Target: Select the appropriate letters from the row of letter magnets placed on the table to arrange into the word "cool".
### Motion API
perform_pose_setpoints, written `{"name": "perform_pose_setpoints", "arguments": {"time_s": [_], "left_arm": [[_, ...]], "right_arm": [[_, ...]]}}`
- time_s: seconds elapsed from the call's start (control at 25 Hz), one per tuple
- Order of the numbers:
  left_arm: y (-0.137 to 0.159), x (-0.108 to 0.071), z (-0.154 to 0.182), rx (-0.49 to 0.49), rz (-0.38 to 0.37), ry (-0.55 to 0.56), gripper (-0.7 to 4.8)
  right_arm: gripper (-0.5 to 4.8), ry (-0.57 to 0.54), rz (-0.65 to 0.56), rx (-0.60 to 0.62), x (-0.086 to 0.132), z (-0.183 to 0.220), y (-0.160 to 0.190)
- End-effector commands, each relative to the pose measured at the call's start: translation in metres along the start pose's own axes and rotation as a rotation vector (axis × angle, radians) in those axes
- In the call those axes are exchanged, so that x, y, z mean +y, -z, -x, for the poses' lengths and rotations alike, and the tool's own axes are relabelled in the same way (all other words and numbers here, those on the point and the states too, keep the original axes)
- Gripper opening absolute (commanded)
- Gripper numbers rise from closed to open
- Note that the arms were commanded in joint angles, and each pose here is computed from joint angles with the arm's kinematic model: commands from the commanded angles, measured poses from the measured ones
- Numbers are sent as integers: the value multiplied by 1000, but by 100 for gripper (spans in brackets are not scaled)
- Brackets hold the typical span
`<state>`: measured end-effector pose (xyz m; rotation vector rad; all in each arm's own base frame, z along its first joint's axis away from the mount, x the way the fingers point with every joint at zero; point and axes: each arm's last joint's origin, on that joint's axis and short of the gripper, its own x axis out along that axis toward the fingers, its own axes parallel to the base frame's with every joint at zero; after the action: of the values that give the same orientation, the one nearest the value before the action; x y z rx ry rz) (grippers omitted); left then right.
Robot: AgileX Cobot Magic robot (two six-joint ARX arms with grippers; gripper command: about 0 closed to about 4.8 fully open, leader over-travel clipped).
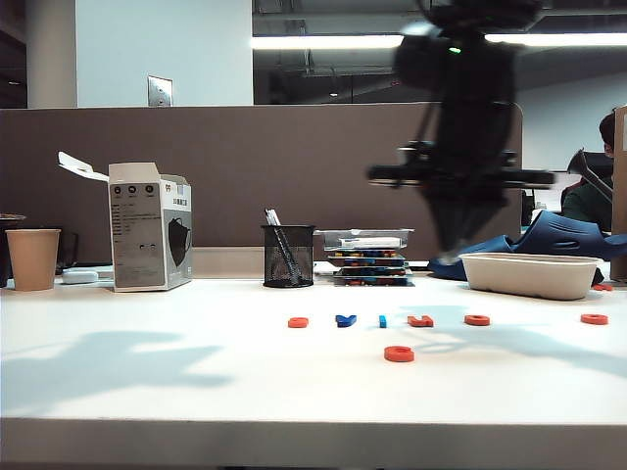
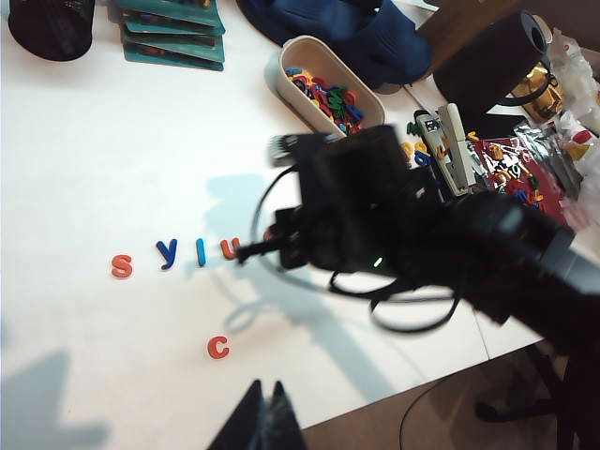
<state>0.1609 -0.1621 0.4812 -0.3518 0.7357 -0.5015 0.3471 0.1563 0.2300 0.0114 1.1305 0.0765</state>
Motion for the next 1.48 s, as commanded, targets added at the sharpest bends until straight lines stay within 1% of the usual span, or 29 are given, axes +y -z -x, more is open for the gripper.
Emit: {"name": "perform_pose_setpoints", "arguments": {"time_s": [0.04,0.24,0.36,0.48,0.68,0.84,1.04,1.48], "left_arm": [[-1,-1,2,-9,-7,11,-3],[-1,-1,2,-8,-7,11,-3],[-1,-1,2,-8,-7,11,-3],[-1,0,2,-5,-7,8,-3],[0,0,2,-4,-8,7,-3],[0,0,2,-2,-8,6,-3],[0,0,2,-1,-8,6,-3],[0,0,2,-2,-8,6,-3]], "right_arm": [[-5,-100,-10,-17,-16,0,-11],[-5,-236,-91,35,-45,-13,-20],[-5,-266,-132,71,-60,-21,-21],[-5,-264,-156,109,-70,-29,-20],[-5,-308,-173,166,-73,-42,-16],[-5,-295,-177,191,-73,-51,-14],[-5,-287,-184,182,-76,-52,-15],[-5,-274,-182,171,-77,-53,-16]]}}
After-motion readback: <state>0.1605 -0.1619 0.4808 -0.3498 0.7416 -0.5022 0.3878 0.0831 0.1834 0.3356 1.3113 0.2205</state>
